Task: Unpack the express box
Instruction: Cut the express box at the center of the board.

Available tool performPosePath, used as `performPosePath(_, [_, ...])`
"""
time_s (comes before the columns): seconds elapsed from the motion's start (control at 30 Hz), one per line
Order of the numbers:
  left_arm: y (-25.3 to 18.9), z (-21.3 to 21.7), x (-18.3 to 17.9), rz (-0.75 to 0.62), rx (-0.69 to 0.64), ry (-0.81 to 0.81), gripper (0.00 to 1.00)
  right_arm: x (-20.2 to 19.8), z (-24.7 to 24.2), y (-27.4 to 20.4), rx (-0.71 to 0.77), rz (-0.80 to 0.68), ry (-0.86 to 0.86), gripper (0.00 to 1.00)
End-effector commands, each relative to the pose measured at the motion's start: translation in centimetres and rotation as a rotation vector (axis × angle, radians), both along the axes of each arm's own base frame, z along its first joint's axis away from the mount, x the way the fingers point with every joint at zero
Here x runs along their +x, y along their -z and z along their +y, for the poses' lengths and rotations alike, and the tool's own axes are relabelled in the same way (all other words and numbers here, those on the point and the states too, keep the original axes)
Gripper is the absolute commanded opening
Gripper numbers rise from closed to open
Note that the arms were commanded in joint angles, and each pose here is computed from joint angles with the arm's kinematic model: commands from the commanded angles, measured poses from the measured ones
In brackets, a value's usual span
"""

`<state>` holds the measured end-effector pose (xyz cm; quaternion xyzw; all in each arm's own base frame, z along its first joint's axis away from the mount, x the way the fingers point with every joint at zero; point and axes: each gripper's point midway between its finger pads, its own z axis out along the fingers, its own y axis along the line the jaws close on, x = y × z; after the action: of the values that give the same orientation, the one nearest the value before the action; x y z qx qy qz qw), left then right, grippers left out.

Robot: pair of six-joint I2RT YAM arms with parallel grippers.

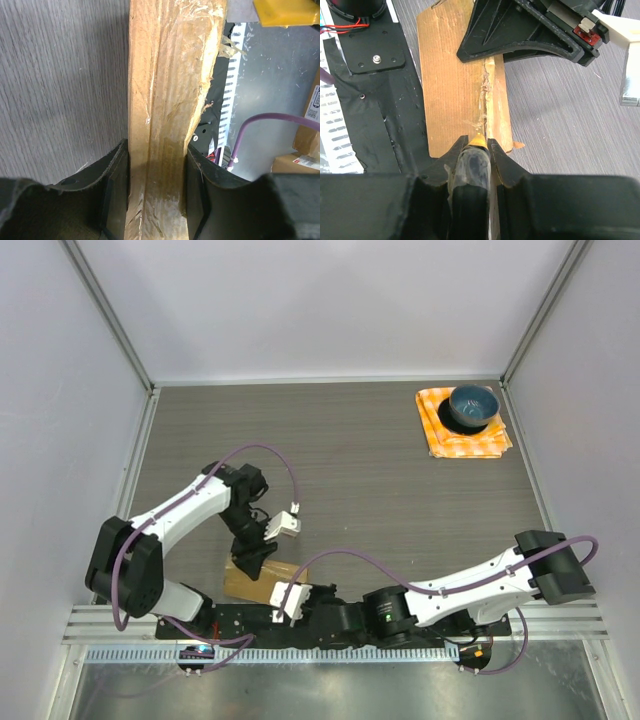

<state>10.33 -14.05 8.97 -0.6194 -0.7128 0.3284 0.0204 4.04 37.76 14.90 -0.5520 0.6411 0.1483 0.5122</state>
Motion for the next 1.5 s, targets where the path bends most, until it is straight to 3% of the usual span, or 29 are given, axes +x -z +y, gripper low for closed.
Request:
performPosePath(0.0, [0.2, 6.1, -0.3, -0.050, 0.257, 0.068, 0.38, -0.9, -6.4, 9.0, -0.404, 0.064, -0.055, 0.01])
performPosePath(0.57, [-2.3, 6.1, -1.6, 0.030, 0.235, 0.104, 0.37, 0.5, -6.1, 12.7, -0.553, 0.045, -0.098, 0.01])
performPosePath(0.9, [-2.0, 7.7, -2.9, 0.043, 0.274, 0.143, 0.36, 3.4, -7.4, 11.1, -0.585, 0.038, 0.003, 0.01])
performPosePath(1.47, [-1.4, 10.3, 1.8, -0.056, 0.292, -0.005, 0.35, 3.6, -9.1, 7.3, -0.682, 0.039, 0.066, 0.01])
